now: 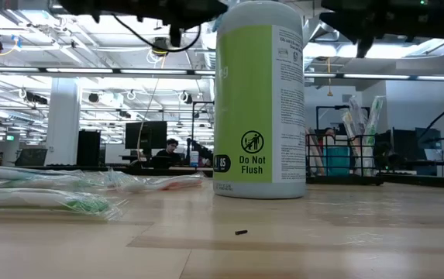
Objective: Pick & Place toothbrushing station
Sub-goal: Put the blue toothbrush into the wire organizer
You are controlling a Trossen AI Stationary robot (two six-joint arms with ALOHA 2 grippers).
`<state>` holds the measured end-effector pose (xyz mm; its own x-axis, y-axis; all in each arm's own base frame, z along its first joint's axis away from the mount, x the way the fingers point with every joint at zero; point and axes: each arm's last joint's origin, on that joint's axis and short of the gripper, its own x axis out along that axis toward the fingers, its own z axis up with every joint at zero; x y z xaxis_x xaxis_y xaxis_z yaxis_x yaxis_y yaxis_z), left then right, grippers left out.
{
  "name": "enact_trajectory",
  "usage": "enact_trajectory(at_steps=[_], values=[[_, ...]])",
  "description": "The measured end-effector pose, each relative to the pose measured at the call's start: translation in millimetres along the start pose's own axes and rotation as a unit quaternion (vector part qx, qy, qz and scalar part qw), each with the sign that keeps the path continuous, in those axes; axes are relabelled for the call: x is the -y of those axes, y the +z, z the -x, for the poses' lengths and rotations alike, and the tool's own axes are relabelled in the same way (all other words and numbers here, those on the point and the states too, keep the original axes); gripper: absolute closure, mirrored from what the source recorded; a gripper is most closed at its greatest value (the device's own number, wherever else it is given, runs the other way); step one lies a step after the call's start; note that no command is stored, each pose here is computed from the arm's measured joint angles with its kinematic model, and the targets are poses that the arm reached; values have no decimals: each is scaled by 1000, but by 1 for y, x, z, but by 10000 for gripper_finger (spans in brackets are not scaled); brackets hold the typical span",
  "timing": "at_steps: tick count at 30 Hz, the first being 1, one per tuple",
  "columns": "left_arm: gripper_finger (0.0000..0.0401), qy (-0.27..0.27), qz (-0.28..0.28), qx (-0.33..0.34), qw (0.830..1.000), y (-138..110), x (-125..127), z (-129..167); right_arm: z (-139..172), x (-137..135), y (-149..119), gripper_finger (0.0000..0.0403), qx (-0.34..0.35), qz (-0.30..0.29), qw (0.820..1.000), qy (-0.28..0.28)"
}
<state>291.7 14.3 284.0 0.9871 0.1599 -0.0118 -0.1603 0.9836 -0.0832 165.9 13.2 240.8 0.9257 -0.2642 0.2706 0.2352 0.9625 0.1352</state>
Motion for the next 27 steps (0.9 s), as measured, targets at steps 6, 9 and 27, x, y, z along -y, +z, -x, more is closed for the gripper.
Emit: enact_trajectory(at_steps=[6, 9, 27], values=[[394, -6, -14, -2, 1000, 3, 4, -27, -25, -6, 9, 272, -1, 21, 1000, 21], [393, -15, -14, -1, 1000, 5, 6, -38, -35, -9, 12, 272, -1, 33, 999, 19], [393, -36, -25, 21, 999, 8, 10, -55, -75, -15, 27, 272, 8, 31, 997, 67]])
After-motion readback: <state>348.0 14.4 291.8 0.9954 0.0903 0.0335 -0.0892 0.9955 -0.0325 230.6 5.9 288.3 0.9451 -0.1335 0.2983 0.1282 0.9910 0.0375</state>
